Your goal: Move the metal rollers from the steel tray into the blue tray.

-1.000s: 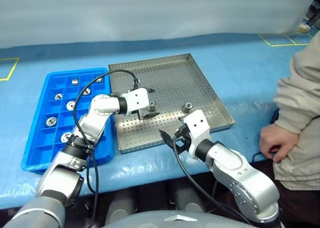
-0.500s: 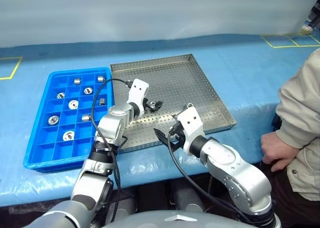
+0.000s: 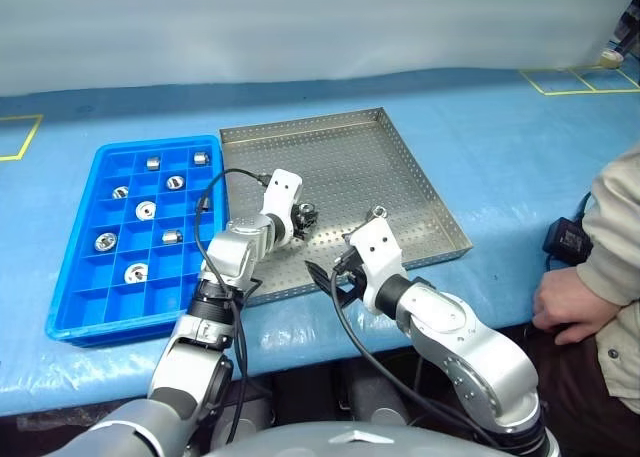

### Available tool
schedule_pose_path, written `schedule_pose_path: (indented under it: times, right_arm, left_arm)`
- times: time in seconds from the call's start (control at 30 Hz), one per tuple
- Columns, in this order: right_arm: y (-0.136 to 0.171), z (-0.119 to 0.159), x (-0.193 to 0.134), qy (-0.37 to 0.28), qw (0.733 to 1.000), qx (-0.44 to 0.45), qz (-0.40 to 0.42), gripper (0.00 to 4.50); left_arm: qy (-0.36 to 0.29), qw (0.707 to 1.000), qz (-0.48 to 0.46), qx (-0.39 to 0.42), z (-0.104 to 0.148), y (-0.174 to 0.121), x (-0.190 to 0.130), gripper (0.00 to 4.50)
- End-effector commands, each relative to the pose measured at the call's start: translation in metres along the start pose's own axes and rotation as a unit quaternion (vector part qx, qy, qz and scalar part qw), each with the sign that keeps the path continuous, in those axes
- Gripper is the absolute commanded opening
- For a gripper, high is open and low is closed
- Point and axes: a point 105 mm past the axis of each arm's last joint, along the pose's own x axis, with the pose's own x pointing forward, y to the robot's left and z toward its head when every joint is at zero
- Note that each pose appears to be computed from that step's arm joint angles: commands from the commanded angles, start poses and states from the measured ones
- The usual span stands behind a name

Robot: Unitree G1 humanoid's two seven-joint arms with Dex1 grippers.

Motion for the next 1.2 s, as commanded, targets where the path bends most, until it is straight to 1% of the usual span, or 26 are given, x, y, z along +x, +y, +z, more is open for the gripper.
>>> schedule_pose_path:
  times: [0.03, 0.07, 0.13, 0.17, 0.23, 0.3, 0.33, 0.4, 0.5, 0.57, 0.6, 0.63, 0.7, 0.83, 0.93, 1.17, 1.2]
  right_arm:
    - [0.004, 0.011, 0.001, -0.023, 1.0, -0.011, 0.014, 4.5]
    - [0.005, 0.011, 0.002, -0.023, 0.999, -0.013, 0.018, 4.5]
    - [0.006, 0.015, 0.006, -0.026, 0.999, -0.025, 0.025, 4.5]
    - [0.007, 0.017, 0.008, -0.028, 0.999, -0.03, 0.027, 4.5]
    - [0.011, 0.025, 0.016, -0.042, 0.997, -0.038, 0.042, 4.5]
    - [0.02, 0.034, 0.024, -0.056, 0.995, -0.048, 0.07, 4.5]
    - [0.023, 0.036, 0.026, -0.059, 0.994, -0.051, 0.078, 4.5]
    - [0.034, 0.039, 0.032, -0.063, 0.99, -0.062, 0.113, 4.5]
    - [0.045, 0.038, 0.041, -0.055, 0.981, -0.114, 0.146, 4.5]
    - [0.053, 0.042, 0.046, -0.061, 0.977, -0.121, 0.167, 4.5]
    - [0.059, 0.045, 0.047, -0.068, 0.973, -0.121, 0.185, 4.5]
    - [0.063, 0.047, 0.048, -0.073, 0.97, -0.121, 0.198, 4.5]
    - [0.069, 0.048, 0.05, -0.078, 0.965, -0.124, 0.219, 4.5]
    - [0.077, 0.038, 0.056, -0.068, 0.958, -0.131, 0.245, 4.5]
    - [0.082, 0.034, 0.057, -0.067, 0.955, -0.131, 0.259, 4.5]
    - [0.084, 0.032, 0.055, -0.068, 0.954, -0.126, 0.262, 4.5]
    - [0.083, 0.032, 0.054, -0.068, 0.955, -0.123, 0.259, 4.5]
  left_arm:
    - [-0.062, 0.998, 0.005, -0.01, 0.03, 0.003, -0.015, 1.68]
    - [-0.084, 0.996, 0.012, -0.018, 0.039, 0.006, -0.021, 1.68]
    - [-0.148, 0.988, 0.047, -0.023, 0.061, 0.017, -0.04, 1.68]
    - [-0.169, 0.983, 0.061, -0.024, 0.067, 0.021, -0.047, 1.68]
    - [-0.231, 0.967, 0.109, -0.013, 0.083, 0.032, -0.073, 1.68]
    - [-0.282, 0.944, 0.17, 0.0, 0.09, 0.044, -0.104, 1.68]
    - [-0.295, 0.937, 0.187, 0.003, 0.09, 0.046, -0.112, 1.68]
    - [-0.315, 0.916, 0.249, -0.016, 0.082, 0.06, -0.138, 1.68]
    - [-0.31, 0.89, 0.334, -0.015, 0.063, 0.075, -0.167, 1.68]
    - [-0.293, 0.87, 0.396, -0.016, 0.043, 0.081, -0.188, 1.68]
    - [-0.28, 0.86, 0.426, -0.031, 0.03, 0.083, -0.198, 1.68]
    - [-0.269, 0.851, 0.45, -0.04, 0.019, 0.084, -0.205, 1.68]
    - [-0.243, 0.837, 0.489, -0.03, 0.003, 0.081, -0.217, 1.68]
    - [-0.212, 0.811, 0.544, -0.038, -0.02, 0.077, -0.233, 1.68]
    - [-0.193, 0.801, 0.564, -0.051, -0.033, 0.076, -0.238, 1.68]
    - [-0.165, 0.812, 0.553, -0.087, -0.05, 0.081, -0.231, 1.68]
    - [-0.161, 0.814, 0.55, -0.094, -0.052, 0.081, -0.229, 2.03]
